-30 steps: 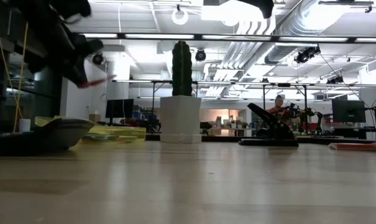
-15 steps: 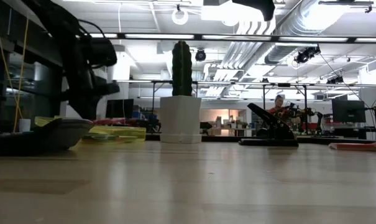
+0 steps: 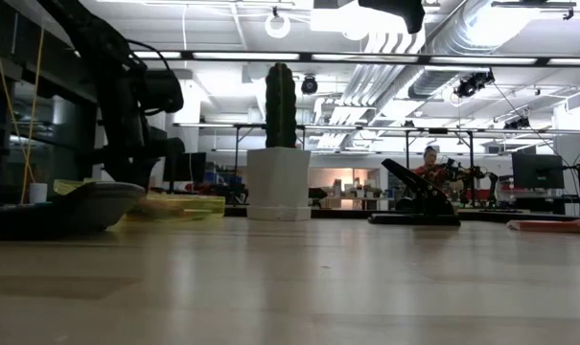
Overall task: Pack school essentials
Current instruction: Put the red scissors into the transparent yellow supply box, then put the sticky notes into the transparent yellow supply box
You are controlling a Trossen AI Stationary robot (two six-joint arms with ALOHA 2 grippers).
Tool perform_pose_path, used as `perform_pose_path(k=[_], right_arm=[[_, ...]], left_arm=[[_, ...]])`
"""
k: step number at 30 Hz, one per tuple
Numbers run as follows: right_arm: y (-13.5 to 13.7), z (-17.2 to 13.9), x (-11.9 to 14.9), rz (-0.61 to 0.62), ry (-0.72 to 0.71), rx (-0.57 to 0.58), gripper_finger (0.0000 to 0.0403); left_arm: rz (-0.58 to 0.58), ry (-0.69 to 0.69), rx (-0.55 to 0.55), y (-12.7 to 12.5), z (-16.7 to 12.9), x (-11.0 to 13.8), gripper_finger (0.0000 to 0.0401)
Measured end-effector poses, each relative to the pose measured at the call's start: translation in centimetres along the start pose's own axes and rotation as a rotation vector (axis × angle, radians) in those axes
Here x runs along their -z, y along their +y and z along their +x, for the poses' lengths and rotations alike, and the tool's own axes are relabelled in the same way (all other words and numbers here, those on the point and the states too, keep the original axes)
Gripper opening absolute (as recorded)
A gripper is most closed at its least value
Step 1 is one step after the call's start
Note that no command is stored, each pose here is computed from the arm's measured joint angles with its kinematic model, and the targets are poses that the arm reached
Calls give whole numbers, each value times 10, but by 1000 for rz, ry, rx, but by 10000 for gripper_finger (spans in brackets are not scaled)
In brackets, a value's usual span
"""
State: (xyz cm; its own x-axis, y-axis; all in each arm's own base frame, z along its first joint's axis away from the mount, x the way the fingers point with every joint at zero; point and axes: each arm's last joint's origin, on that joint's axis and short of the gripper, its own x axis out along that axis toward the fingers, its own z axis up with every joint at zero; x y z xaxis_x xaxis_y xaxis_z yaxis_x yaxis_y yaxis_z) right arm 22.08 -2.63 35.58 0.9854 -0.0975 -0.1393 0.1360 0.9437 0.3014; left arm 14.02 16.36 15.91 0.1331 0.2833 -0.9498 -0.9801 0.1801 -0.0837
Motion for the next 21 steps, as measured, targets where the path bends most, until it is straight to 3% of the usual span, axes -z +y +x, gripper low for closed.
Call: perform_pose_path(k=[7, 11, 17, 21], right_arm=[[0, 0, 0, 0, 0, 0, 277], [0, 0, 0, 0, 0, 0, 277], [0, 0, 0, 0, 0, 0, 277], [0, 0, 0, -1, 0, 0, 277]], left_arm=[[30, 1, 0, 0, -1, 0, 116], [55, -35, 32, -3, -17, -9, 150], [77, -220, 147, -15, -75, -37, 183], [76, -409, 299, -20, -130, -49, 193]])
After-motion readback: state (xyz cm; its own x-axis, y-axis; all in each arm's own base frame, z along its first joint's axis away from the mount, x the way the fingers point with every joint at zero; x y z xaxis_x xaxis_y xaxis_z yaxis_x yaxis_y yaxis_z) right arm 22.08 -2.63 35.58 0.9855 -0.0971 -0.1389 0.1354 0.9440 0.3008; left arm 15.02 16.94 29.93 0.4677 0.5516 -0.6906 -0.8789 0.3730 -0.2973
